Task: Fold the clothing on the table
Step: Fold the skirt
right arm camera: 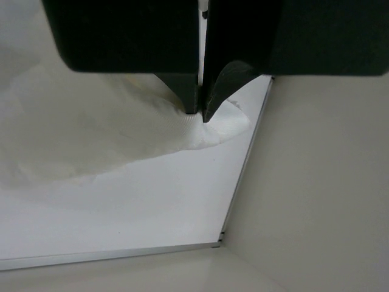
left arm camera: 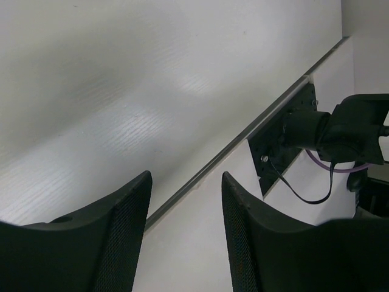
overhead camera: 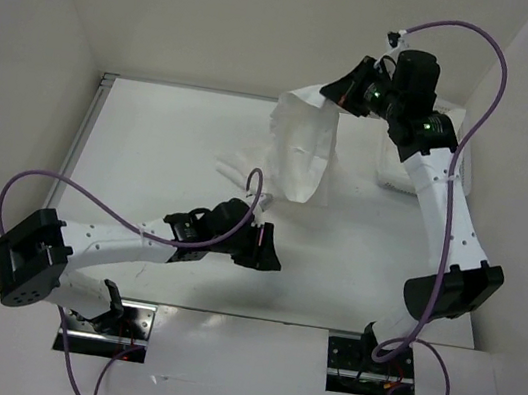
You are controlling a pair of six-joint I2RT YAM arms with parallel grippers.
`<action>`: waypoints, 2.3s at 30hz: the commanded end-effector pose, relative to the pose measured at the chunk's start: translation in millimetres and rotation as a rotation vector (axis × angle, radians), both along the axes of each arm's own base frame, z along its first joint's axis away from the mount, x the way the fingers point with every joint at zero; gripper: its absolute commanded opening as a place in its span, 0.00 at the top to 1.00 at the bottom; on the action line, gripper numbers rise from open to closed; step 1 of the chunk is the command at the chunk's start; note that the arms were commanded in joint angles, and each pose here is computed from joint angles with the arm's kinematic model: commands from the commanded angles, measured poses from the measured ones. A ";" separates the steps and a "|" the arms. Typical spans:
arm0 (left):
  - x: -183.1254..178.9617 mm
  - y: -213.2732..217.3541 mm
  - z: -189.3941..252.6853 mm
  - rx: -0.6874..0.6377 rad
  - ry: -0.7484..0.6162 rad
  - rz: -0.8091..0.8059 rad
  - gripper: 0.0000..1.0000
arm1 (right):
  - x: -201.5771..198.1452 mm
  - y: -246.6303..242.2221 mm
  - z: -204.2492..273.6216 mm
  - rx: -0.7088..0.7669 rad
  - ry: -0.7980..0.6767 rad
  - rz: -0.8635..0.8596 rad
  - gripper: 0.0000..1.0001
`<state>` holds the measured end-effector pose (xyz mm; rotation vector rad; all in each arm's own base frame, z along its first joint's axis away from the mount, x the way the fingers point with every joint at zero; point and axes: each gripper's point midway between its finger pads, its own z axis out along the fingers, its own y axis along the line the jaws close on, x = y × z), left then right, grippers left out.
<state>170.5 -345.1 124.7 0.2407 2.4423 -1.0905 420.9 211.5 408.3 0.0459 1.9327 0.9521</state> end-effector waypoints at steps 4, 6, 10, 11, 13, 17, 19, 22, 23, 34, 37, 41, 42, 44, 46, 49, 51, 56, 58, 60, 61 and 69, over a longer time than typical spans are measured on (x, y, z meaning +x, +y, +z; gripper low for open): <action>2.6 -8.2 14.3 -0.053 -0.043 -0.024 0.43 | -10.8 4.0 -19.5 -0.128 0.037 -0.018 1.00; 6.1 -13.3 20.9 -0.064 -0.051 -0.024 0.43 | 6.4 8.6 -44.7 -0.151 0.088 -0.023 1.00; 9.5 -13.9 21.6 -0.043 -0.058 -0.022 0.43 | 48.6 25.1 -50.8 -0.154 0.060 -0.007 1.00; 9.3 -13.6 25.6 -0.052 -0.064 -0.022 0.43 | 55.4 27.5 -18.1 -0.128 -0.010 -0.012 1.00; 9.8 -11.7 27.0 -0.049 -0.069 -0.014 0.41 | 82.5 38.3 -31.7 -0.142 0.004 0.002 1.00; 18.3 -4.8 27.7 -0.039 -0.078 0.011 0.41 | 100.4 50.8 11.0 -0.090 -0.139 0.004 1.00; 17.0 -3.0 28.7 -0.037 -0.077 0.011 0.41 | 97.0 54.8 38.4 -0.066 -0.229 0.034 1.00; 17.3 -0.7 29.8 -0.032 -0.080 0.019 0.41 | 83.4 58.0 65.5 -0.050 -0.313 0.085 1.00; 18.8 -0.1 29.6 -0.029 -0.084 0.026 0.41 | 76.7 56.7 74.4 -0.052 -0.337 0.095 1.00; 14.6 -6.4 22.1 -0.058 -0.057 0.007 0.41 | 23.4 59.2 -105.0 -0.365 0.274 0.038 1.00; 12.9 -7.1 22.4 -0.062 -0.052 -0.002 0.41 | -1.8 43.9 -165.9 -0.371 0.373 -0.068 1.00; 10.6 -3.9 21.8 -0.058 -0.049 -0.002 0.41 | -76.4 -3.0 -264.5 -0.340 0.645 -0.087 1.00; 8.6 -1.2 19.3 -0.055 -0.047 -0.002 0.41 | -86.9 -11.7 -255.0 -0.327 0.612 -0.116 1.00; 10.1 -0.6 18.9 -0.052 -0.051 0.006 0.41 | -120.2 -25.3 -287.2 -0.338 0.702 -0.138 1.00; 9.1 -1.4 8.9 -0.029 -0.039 -0.008 0.41 | -144.0 -31.9 -300.1 -0.329 0.741 -0.134 1.00; 9.1 -4.0 2.1 -0.013 -0.028 -0.022 0.37 | -158.0 -37.0 -310.9 -0.313 0.768 -0.156 1.00; 10.1 -5.4 -5.8 0.000 -0.018 -0.022 0.37 | -166.6 -38.4 -320.0 -0.306 0.796 -0.157 0.85; 32.9 11.0 -20.7 0.094 -0.010 0.077 0.18 | -177.4 -40.8 -330.7 -0.305 0.829 -0.157 0.64; 48.0 27.5 -26.6 0.130 -0.006 0.130 0.13 | -184.3 -47.6 -331.4 -0.323 0.836 -0.174 0.62; 65.4 41.0 -13.2 0.135 -0.055 0.186 0.09 | -184.8 -49.0 -325.9 -0.310 0.829 -0.193 0.55; 78.5 52.5 -5.4 0.137 -0.071 0.228 0.07 | -186.2 -51.9 -324.0 -0.316 0.825 -0.202 0.55; 125.6 111.8 3.7 0.124 -0.095 0.333 0.03 | -200.0 -49.3 -304.0 -0.229 0.804 -0.256 0.49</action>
